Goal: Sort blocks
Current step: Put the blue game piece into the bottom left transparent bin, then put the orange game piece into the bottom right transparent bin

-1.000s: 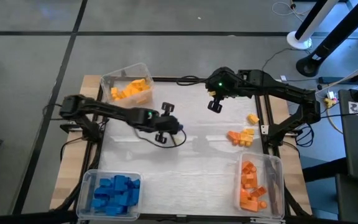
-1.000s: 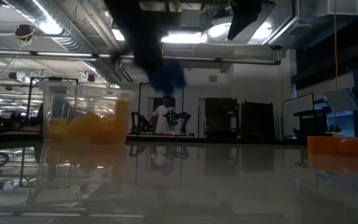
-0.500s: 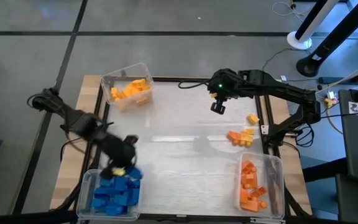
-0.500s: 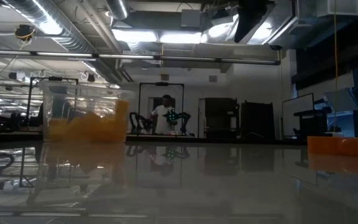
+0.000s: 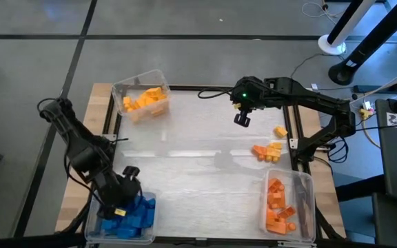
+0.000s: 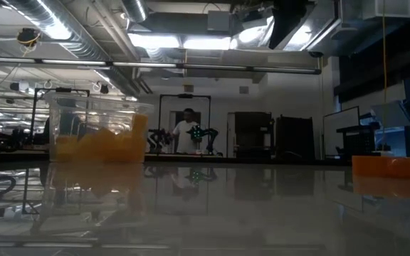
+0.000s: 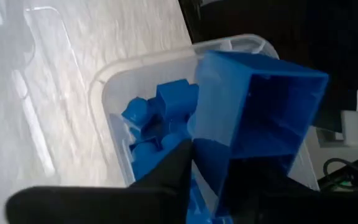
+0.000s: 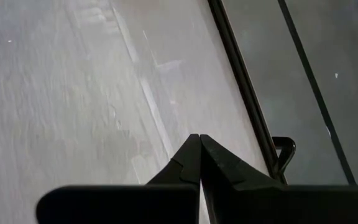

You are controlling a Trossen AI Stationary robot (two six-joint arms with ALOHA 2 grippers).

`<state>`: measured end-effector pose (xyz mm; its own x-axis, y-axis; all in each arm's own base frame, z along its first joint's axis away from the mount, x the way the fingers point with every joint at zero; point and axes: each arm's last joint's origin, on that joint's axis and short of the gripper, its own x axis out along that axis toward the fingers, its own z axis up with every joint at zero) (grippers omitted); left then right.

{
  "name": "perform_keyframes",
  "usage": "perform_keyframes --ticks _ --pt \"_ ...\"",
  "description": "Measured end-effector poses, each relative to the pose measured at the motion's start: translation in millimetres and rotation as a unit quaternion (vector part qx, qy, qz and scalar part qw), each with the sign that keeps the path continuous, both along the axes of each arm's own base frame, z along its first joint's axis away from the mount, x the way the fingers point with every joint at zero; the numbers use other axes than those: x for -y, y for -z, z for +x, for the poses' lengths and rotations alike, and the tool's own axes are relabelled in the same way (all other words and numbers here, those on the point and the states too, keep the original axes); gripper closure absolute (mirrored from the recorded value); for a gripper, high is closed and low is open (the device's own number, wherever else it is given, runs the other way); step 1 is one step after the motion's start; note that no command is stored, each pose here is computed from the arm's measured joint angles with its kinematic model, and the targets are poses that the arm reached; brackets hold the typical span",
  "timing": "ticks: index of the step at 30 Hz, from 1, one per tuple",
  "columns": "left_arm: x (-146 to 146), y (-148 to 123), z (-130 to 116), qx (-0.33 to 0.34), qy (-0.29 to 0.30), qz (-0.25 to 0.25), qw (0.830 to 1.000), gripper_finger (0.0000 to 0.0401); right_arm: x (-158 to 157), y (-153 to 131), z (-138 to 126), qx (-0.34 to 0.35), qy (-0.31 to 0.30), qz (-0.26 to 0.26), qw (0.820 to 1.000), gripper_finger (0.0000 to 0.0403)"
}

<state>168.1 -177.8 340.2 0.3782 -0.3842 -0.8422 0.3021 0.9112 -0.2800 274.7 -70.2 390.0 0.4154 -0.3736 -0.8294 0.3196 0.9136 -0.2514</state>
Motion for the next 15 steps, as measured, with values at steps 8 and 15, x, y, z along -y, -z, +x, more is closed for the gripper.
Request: perform_keyframes --ticks 8,15 --pt "2.8 5.9 1.5 -0.015 0.001 0.016 1.0 0.0275 -1.2 0.6 0.0 0.001 -0.013 0.02 1.0 0.0395" --pt "-2.1 9.4 -3.1 -0.034 0.021 0.052 0.998 0.026 -2.5 8.0 -3.2 -0.049 -0.028 0.036 0.998 0.0395"
